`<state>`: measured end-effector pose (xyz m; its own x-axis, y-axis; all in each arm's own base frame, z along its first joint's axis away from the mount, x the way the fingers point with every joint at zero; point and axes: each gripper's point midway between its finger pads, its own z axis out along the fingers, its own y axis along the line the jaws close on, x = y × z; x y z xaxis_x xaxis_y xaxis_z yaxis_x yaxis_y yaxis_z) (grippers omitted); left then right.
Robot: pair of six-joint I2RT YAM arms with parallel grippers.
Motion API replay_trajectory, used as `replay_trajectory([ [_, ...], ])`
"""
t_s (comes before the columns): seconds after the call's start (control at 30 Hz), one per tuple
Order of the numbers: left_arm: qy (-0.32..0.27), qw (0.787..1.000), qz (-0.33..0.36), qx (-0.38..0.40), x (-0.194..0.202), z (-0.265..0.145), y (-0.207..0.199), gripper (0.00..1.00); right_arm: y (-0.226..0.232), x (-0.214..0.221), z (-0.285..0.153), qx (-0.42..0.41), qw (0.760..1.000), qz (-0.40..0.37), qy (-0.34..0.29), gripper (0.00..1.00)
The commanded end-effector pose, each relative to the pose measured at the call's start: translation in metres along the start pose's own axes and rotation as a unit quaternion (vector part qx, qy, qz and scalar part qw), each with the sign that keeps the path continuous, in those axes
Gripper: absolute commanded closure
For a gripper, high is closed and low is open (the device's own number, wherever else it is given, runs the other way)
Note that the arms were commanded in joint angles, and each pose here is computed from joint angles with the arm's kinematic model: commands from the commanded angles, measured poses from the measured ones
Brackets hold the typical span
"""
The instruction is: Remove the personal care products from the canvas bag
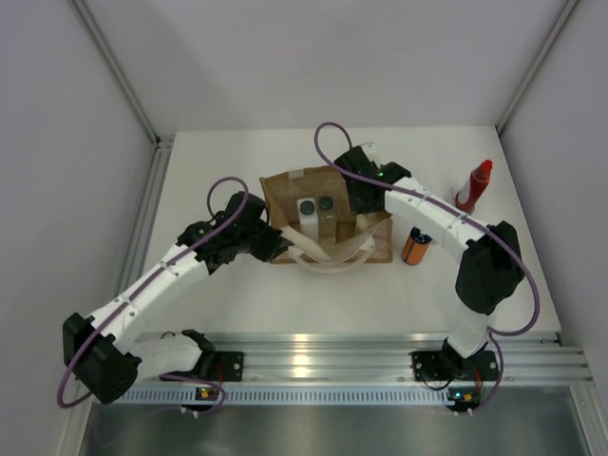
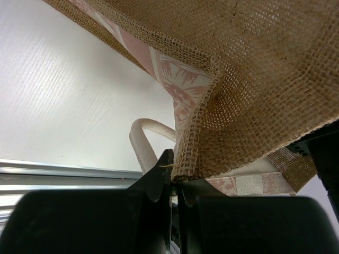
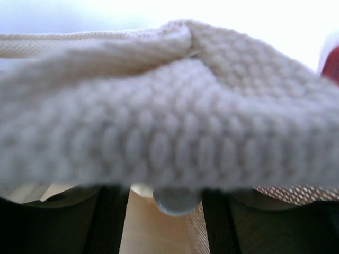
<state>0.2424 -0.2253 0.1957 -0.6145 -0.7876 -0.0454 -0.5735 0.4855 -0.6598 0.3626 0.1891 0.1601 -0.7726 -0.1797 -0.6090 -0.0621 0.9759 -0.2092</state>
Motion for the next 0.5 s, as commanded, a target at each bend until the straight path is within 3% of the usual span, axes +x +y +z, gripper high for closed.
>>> replay_trajectory([
  [0.0, 0.003, 1.000, 0.002, 0.003, 0.002, 0.010, -0.002, 1.00, 0.001, -0.009, 0.016, -0.006, 1.000, 0.012, -0.011, 0.50],
  [0.17, 0.004, 1.000, 0.007, 0.003, 0.002, 0.011, -0.004, 1.00, -0.001, -0.011, 0.024, -0.009, 1.000, 0.022, -0.017, 0.56],
  [0.47, 0.001, 1.000, 0.012, 0.001, -0.002, 0.012, -0.003, 1.00, 0.007, -0.012, 0.029, -0.034, 0.999, 0.025, -0.027, 0.85],
])
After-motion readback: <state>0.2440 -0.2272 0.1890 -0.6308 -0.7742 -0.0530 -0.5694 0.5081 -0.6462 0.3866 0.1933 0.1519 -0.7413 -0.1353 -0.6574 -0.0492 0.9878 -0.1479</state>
